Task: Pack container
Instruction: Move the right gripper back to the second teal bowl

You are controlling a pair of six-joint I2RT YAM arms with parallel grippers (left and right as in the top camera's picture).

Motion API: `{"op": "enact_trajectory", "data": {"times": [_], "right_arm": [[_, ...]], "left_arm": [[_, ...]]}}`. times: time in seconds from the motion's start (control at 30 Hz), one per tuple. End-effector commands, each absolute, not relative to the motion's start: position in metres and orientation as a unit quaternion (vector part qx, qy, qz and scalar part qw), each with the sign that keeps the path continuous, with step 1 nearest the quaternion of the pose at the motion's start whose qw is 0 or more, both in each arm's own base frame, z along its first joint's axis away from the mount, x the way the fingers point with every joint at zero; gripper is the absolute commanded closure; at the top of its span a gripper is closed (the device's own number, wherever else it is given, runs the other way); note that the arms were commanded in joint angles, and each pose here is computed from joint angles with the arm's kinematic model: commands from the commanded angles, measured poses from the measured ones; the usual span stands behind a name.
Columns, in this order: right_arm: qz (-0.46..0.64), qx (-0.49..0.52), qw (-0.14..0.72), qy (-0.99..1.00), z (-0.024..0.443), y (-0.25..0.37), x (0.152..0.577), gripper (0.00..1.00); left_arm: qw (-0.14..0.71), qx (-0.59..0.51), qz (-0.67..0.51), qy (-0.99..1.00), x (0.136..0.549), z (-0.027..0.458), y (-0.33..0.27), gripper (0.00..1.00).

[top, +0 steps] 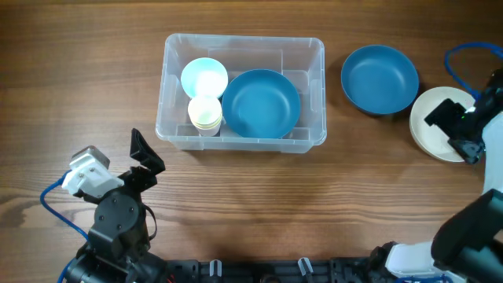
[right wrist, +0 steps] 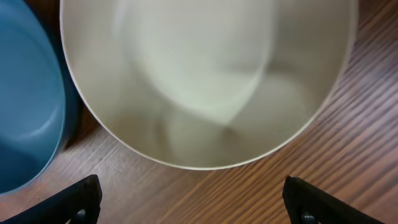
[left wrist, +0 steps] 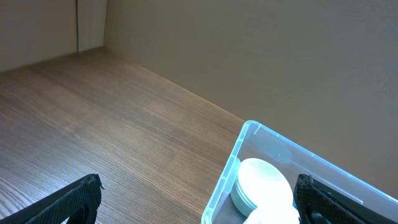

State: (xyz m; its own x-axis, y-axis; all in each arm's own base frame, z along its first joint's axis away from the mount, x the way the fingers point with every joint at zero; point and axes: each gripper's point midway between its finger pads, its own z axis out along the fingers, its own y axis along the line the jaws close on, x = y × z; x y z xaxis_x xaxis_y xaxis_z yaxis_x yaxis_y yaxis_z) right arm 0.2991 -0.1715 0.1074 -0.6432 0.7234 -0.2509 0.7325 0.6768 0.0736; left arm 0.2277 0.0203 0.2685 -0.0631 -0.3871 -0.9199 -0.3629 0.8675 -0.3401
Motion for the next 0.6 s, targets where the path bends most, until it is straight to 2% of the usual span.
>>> {"op": "enact_trajectory", "data": {"times": [0.0,0.37,0.5,0.57], "right_arm": [[0.017,0.378,0.119,0.918,0.097,-0.160,0.304,0.06],[0.034,0.275,0.133,0.951,0.095,-0.146,0.314,0.07],[0.033,0.211,0.155,0.965,0.084,-0.128,0.330,0.05],[0.068,0.149,0.178,0.970,0.086,-0.102,0.346,0.04]], "left_arm": [[0.637,-0.267,-0.007,0.723,0.226,0.270,0.024,0.00],[0.637,-0.267,-0.007,0.723,0.226,0.270,0.024,0.00],[0.637,-0.267,-0.007,0.723,0.226,0.270,0.024,0.00],[0.637,-0.267,-0.007,0.723,0.226,0.270,0.024,0.00]]}}
